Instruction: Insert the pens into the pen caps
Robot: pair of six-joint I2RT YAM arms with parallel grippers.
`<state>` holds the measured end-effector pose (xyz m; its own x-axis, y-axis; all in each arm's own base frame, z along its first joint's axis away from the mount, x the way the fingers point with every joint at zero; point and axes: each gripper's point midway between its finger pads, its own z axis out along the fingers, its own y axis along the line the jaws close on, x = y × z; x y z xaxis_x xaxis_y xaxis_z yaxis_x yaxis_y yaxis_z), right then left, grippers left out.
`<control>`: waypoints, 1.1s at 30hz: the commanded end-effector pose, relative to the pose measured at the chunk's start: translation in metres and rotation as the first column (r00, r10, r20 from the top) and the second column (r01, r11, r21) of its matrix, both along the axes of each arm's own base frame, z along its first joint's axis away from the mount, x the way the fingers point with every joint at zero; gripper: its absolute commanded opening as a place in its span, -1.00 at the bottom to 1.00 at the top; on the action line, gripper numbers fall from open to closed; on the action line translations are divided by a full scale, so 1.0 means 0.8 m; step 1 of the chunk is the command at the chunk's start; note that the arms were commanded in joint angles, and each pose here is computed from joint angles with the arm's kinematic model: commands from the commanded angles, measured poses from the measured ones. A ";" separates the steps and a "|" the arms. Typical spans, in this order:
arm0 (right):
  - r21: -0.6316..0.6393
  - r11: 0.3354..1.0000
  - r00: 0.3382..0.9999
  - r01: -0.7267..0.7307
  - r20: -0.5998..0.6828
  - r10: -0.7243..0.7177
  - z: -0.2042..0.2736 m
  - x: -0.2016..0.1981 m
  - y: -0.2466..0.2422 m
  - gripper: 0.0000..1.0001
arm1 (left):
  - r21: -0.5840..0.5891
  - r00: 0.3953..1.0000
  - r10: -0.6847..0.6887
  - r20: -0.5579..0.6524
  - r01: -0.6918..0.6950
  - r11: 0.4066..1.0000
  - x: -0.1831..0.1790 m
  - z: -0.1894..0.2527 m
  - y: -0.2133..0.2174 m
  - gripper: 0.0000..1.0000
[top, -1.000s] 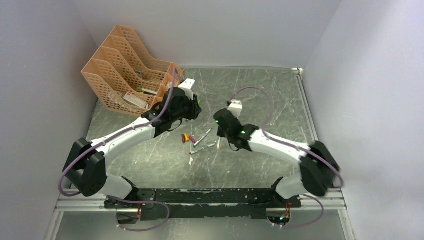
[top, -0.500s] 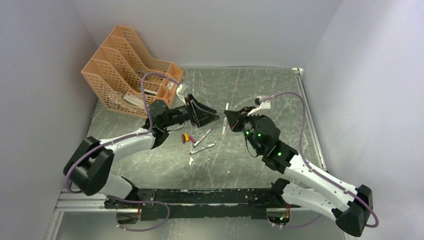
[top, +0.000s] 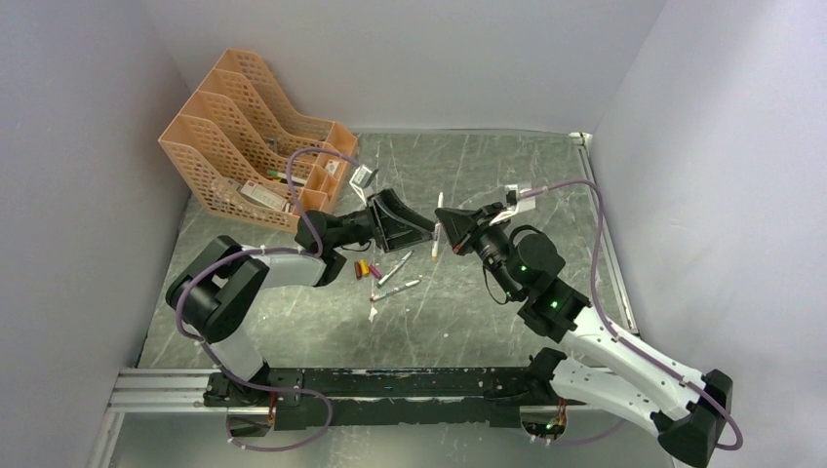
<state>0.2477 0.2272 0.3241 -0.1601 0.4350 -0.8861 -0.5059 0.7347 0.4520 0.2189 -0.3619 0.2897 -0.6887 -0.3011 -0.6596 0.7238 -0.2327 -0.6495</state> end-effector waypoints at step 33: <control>-0.058 0.997 0.997 -0.055 0.045 0.058 0.033 0.006 0.024 -0.93 | 0.193 0.944 -0.047 0.326 -0.018 0.981 -0.012 0.017 -0.037 -0.86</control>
<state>0.2556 0.2445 0.3439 -0.1367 0.3787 -0.9154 -0.5527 0.7377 0.3877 0.2074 -0.3903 0.3017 -0.5034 -0.1729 -0.8466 0.8604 -0.1901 -0.4728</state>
